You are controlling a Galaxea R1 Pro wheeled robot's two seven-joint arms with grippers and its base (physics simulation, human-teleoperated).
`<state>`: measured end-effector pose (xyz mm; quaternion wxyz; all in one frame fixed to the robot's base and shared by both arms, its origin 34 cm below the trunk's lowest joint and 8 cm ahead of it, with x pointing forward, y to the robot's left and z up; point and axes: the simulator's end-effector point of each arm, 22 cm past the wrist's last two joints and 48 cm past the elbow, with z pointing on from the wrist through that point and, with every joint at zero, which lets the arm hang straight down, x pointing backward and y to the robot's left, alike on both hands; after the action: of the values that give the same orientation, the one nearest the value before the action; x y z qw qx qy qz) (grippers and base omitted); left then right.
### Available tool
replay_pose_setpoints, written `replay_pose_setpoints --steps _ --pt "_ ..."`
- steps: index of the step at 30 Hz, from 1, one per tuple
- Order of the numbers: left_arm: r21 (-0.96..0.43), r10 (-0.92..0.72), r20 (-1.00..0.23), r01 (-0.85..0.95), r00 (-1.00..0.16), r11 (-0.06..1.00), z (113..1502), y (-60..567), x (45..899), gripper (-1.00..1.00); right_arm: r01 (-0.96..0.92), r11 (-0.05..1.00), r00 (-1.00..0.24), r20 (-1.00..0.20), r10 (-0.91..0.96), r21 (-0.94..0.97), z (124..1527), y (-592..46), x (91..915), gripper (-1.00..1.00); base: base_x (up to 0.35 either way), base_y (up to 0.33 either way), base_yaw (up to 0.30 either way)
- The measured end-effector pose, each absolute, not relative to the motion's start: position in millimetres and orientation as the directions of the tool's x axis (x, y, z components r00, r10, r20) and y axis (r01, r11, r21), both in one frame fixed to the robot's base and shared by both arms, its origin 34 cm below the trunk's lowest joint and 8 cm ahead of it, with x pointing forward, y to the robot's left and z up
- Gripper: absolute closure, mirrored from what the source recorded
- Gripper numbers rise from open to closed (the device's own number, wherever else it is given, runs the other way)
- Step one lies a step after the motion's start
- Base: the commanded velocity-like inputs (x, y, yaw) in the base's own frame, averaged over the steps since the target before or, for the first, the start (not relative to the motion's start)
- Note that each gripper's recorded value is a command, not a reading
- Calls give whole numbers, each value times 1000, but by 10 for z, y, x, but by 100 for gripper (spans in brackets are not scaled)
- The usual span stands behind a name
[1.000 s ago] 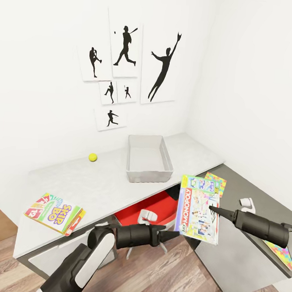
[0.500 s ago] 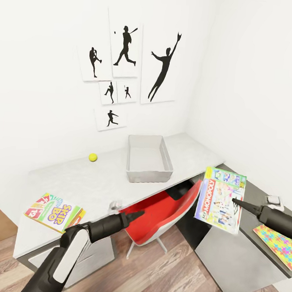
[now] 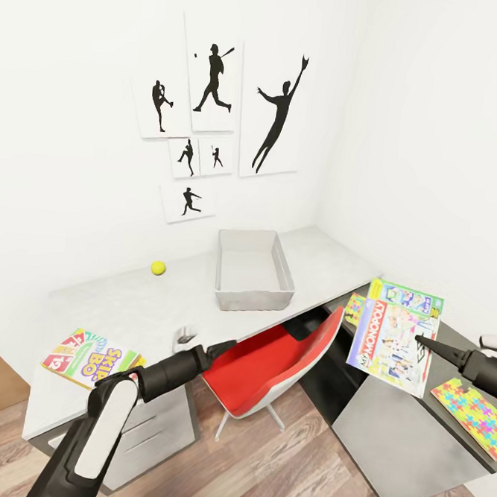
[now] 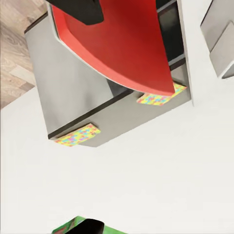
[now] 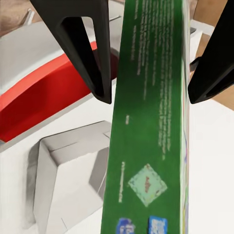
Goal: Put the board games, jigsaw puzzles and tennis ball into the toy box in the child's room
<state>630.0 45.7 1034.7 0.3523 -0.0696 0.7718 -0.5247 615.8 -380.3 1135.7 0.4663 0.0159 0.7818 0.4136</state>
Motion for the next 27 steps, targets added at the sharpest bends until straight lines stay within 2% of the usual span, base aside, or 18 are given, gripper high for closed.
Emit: replay_pose_setpoints --steps 14,27 --pt "-849 -422 -491 311 -763 427 10494 164 6146 -100 -394 664 -540 -745 392 635 11500 -3757 6135 100 0 0 12" --pt "-844 -413 -488 295 -769 447 10442 174 6139 -100 -375 702 -529 -762 375 605 11513 -3815 6185 100 0 0 218"
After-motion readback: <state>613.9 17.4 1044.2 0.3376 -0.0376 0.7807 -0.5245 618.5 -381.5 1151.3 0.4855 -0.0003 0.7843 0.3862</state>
